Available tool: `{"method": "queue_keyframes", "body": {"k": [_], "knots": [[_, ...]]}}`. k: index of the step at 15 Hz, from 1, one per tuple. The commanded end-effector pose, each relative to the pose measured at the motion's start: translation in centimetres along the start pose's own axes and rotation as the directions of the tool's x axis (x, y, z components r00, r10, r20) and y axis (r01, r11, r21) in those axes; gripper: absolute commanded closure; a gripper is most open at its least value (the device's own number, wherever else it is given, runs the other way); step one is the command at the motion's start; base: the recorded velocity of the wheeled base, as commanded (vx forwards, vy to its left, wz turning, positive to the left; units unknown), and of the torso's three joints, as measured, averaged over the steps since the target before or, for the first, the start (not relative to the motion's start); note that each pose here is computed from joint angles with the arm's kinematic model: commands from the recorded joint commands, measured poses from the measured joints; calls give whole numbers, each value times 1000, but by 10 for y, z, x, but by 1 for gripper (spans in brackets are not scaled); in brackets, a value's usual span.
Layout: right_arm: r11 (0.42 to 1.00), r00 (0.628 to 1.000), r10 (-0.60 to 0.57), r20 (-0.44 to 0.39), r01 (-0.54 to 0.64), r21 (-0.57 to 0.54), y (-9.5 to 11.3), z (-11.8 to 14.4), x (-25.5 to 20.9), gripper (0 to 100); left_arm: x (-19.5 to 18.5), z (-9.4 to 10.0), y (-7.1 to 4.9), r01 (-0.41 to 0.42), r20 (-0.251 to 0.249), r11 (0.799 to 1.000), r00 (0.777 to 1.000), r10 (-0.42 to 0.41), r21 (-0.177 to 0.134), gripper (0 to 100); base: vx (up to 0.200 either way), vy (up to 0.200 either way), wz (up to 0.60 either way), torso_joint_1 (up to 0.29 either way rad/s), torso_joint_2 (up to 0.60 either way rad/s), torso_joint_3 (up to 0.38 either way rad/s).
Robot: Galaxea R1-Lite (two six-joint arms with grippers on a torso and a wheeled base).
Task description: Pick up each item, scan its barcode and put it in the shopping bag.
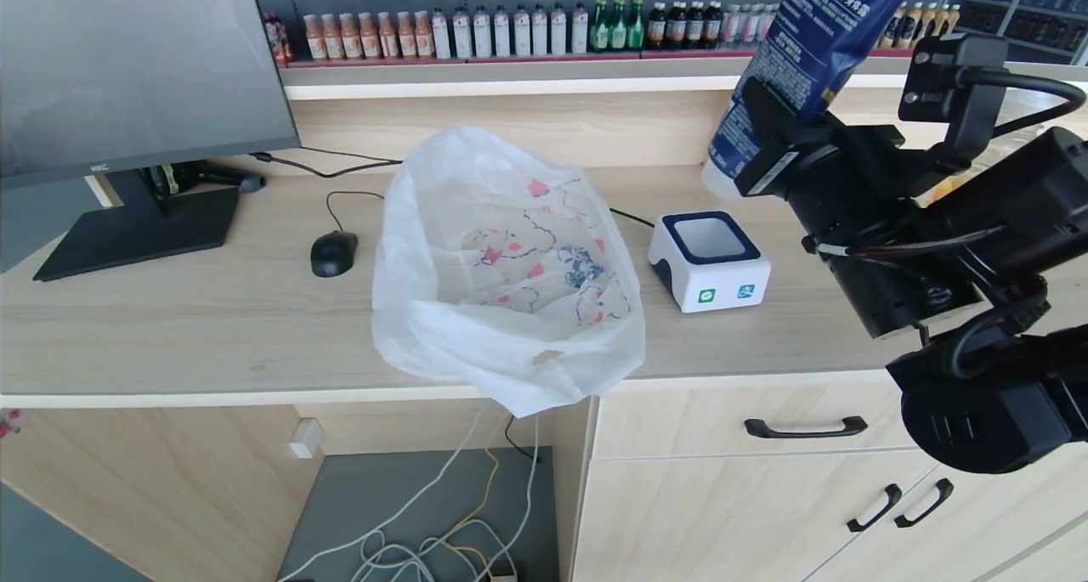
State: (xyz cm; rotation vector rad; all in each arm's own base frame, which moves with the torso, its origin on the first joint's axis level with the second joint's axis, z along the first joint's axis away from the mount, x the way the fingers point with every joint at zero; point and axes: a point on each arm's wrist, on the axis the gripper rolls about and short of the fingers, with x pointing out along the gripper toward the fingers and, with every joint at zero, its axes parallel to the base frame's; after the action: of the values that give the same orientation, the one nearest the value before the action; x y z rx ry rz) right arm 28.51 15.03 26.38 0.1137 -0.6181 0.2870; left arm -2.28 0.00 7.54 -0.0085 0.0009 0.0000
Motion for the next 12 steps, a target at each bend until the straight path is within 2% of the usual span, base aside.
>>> {"method": "queue_keyframes", "body": {"k": [1, 7, 12], "knots": [[1000, 1000, -3, -7, 3, 8, 0, -5, 0, 100, 0, 0, 0, 0, 1, 1000, 1000, 0, -1, 0, 0, 200, 0, -2, -2, 2], [1000, 1000, -3, 2, 3, 11, 0, -3, 1, 100, 0, 0, 0, 0, 1, 1000, 1000, 0, -1, 0, 0, 200, 0, 6, 5, 2], [1000, 1000, -11, 12, 10, 13, -2, -4, 4, 100, 0, 0, 0, 0, 1, 1000, 1000, 0, 5, 0, 0, 0, 0, 0, 0, 0]]}}
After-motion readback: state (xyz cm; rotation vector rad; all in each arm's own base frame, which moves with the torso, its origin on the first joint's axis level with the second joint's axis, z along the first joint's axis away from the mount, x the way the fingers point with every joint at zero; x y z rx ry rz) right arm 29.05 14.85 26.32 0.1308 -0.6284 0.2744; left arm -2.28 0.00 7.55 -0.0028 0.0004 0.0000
